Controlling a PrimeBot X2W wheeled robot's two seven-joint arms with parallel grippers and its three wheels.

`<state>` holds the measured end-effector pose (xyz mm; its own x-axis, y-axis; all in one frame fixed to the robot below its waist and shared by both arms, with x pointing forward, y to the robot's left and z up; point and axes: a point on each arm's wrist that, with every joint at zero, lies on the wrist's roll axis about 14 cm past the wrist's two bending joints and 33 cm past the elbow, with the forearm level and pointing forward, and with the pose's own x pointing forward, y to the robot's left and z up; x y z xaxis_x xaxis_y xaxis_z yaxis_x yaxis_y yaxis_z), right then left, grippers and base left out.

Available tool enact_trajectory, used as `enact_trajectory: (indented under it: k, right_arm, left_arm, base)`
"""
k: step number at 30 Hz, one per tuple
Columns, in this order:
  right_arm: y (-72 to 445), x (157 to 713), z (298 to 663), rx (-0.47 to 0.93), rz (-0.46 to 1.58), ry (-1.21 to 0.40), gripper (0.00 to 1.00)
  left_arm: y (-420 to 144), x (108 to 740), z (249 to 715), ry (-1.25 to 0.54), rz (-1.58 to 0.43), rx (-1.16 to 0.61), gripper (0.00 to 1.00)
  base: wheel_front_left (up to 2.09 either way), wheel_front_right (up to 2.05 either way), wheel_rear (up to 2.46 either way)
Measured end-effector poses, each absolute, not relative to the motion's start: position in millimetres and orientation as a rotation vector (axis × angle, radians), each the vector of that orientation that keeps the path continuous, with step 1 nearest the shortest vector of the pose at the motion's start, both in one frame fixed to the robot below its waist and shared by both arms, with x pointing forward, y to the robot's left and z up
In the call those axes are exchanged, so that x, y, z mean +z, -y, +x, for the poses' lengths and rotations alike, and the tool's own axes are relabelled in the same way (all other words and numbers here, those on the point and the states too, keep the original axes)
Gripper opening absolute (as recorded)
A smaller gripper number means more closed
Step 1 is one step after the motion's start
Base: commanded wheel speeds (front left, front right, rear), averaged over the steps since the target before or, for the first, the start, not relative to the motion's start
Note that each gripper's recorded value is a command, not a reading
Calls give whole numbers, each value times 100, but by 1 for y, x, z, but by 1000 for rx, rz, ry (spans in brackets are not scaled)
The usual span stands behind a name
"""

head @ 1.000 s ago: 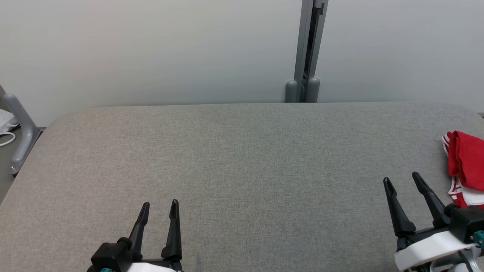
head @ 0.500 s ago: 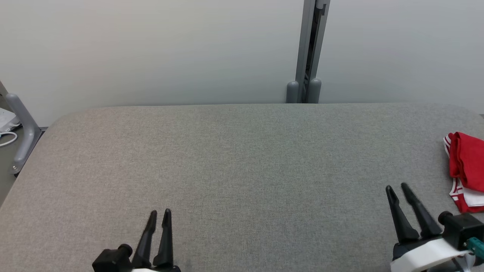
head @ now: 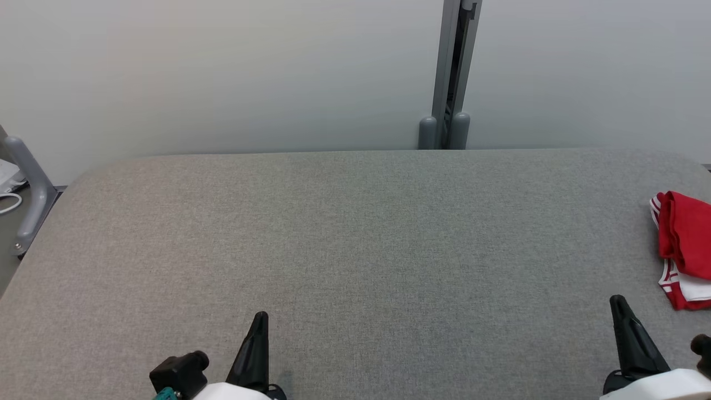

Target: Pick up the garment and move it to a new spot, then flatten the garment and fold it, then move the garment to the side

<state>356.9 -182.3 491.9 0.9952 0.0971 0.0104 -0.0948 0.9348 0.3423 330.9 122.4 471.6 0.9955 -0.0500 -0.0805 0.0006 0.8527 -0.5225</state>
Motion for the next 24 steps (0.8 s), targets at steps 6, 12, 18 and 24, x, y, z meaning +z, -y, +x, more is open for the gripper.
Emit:
enact_trajectory:
  k: [6,12,18,24]
  right_arm:
    - [201,492,352,27,471,-3,0]
    - [218,492,346,-38,584,7,0]
    - [234,491,340,-95,685,20,0]
    - [249,491,333,-146,779,37,0]
  left_arm:
    - [-107,476,341,-114,-655,-71,0]
    - [-93,481,350,-131,-748,-111,0]
    - [-80,486,357,-149,-829,-150,0]
    - [-69,490,363,-174,-904,-181,0]
  base:
    - [0,0,0]
    - [0,0,0]
    - [0,0,0]
    - [0,0,0]
